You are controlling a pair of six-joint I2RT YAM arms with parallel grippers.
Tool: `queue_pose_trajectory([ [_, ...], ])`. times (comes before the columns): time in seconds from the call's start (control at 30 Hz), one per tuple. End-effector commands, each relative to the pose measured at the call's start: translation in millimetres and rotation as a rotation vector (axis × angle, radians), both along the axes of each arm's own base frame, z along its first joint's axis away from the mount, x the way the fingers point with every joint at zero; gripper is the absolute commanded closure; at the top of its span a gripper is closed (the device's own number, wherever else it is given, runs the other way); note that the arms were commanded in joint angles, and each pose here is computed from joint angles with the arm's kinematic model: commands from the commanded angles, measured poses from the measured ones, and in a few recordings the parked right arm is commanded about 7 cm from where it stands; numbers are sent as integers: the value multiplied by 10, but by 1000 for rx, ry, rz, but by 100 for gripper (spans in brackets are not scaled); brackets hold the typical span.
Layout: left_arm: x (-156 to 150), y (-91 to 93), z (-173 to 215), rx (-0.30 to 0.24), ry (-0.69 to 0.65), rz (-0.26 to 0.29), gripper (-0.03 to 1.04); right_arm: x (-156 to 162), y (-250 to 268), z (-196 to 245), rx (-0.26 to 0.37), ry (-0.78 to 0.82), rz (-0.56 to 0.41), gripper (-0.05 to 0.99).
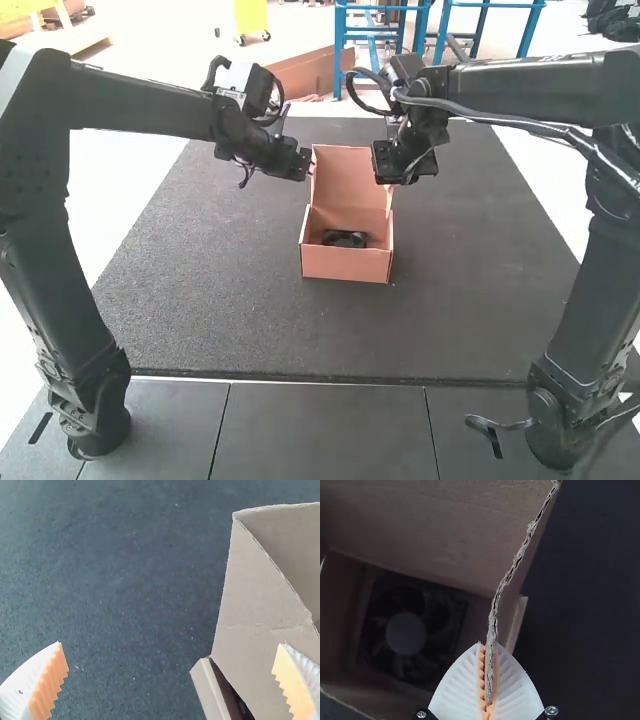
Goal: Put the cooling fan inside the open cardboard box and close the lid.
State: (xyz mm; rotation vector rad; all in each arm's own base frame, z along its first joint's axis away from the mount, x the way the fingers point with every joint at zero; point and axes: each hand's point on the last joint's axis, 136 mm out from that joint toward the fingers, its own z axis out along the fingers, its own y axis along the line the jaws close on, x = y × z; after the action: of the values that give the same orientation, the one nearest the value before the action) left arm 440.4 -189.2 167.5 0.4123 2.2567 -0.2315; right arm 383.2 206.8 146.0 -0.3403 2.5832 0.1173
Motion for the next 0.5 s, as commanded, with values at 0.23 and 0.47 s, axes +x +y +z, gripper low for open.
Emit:
queue_pose_trajectory([
  [0.23, -204, 8, -36, -7, 7, -18, 4, -142, -41, 40, 12, 0, -24, 94],
  [0.47, -327, -101, -89, -14, 7, -51, 4, -246, 11, 0, 34, 24, -4, 95],
])
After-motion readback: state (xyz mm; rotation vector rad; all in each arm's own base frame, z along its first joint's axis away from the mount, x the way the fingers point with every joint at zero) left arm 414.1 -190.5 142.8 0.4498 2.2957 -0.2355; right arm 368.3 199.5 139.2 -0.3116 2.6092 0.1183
